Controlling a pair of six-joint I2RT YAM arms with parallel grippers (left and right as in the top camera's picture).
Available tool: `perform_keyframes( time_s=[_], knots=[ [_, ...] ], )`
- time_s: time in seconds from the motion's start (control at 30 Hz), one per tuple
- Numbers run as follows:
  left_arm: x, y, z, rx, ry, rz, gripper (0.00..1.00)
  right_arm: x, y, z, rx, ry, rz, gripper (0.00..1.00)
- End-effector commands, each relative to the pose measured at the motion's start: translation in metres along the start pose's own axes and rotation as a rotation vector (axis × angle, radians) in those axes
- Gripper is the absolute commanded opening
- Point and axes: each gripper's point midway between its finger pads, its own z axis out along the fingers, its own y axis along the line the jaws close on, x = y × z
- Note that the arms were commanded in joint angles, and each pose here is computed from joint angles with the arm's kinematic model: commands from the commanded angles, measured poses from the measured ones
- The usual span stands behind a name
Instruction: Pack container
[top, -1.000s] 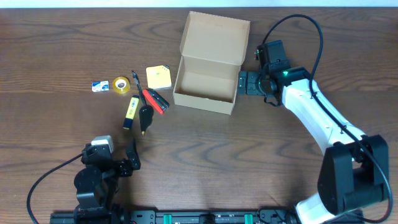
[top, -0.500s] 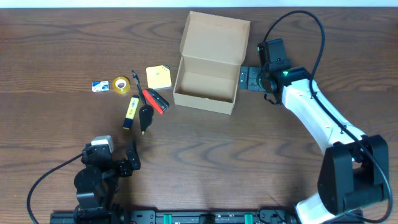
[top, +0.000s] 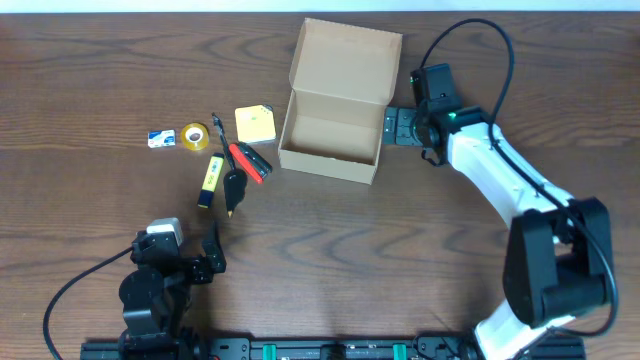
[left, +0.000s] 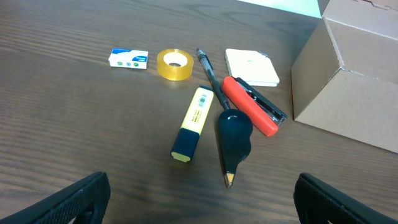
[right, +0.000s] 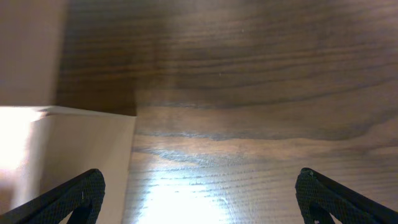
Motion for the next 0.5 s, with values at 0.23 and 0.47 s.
perform_keyframes(
  time_s=[0.23, 0.47],
  knots=[
    [0.005, 0.0, 0.002, 0.001, 0.009, -0.01, 0.95, -0.012, -0.012, 0.008, 0.055, -0.049, 0.015, 0.99],
    [0.005, 0.0, 0.002, 0.001, 0.009, -0.01, 0.95, -0.024, -0.008, 0.007, 0.037, -0.098, 0.023, 0.99]
  ],
)
